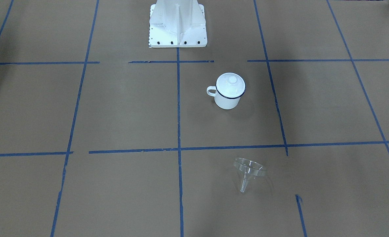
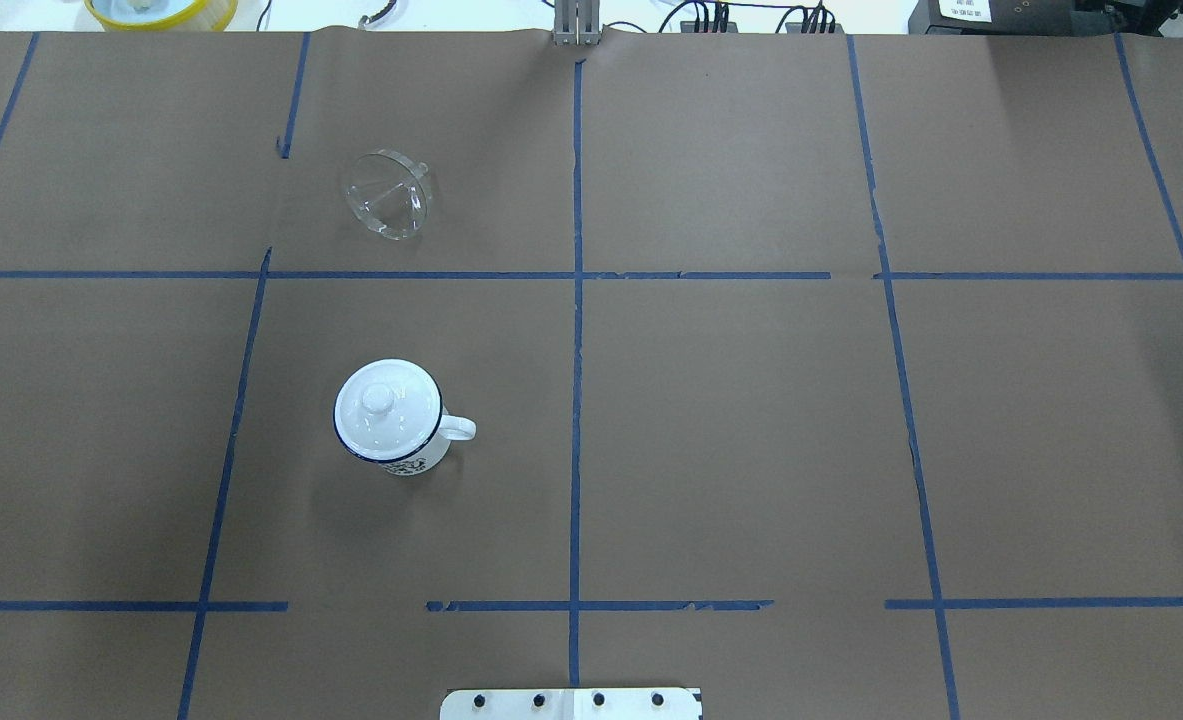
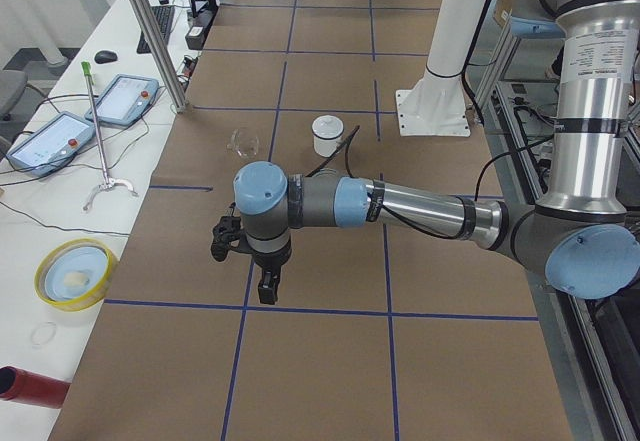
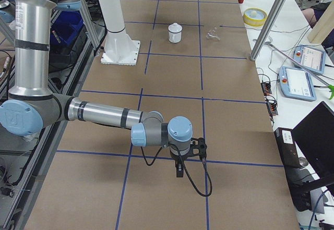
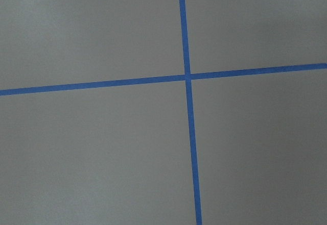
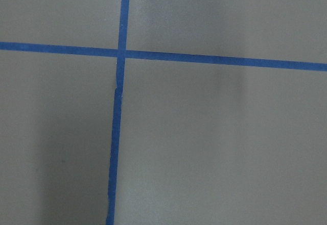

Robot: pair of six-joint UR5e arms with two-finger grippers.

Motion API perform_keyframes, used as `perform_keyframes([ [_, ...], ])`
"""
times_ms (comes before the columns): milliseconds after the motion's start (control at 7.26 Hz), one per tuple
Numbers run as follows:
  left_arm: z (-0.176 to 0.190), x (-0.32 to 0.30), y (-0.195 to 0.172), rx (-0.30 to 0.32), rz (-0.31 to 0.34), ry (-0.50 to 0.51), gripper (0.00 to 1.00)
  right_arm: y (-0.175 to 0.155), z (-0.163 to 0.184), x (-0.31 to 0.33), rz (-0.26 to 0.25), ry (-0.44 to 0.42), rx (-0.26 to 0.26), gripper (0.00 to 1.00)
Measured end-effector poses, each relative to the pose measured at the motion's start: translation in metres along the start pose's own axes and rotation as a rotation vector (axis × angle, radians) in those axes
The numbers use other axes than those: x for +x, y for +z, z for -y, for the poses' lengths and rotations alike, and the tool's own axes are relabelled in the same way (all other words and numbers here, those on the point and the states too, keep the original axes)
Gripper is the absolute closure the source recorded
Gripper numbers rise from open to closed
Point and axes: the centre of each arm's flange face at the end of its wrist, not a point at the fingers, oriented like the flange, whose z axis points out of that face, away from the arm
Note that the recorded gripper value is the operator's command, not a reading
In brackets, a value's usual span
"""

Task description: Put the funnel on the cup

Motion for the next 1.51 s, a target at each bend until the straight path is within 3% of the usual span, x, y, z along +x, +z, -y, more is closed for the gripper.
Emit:
perform_keyframes([
  [138,-0.003,0.003,0.001,0.007,0.008,0.008,0.00,0.000,0.000,0.000,0.000,0.001,0.000,0.00],
  [413,0.010,0.061,0.007,0.040,-0.049,-0.010,0.00,0.000,0.000,0.000,0.000,0.001,-0.001,0.00],
  [826,0.028,0.209,0.016,0.025,-0.129,-0.238,0.00,0.000,0.000,0.000,0.000,0.000,0.000,0.00],
  [1239,0.032,0.375,0.018,-0.005,-0.182,-0.389,0.00,0.000,0.000,0.000,0.000,0.000,0.000,0.00],
  [1514,0.020,0.496,0.035,-0.030,-0.170,-0.475,0.00,0.000,0.000,0.000,0.000,0.000,0.000,0.00],
])
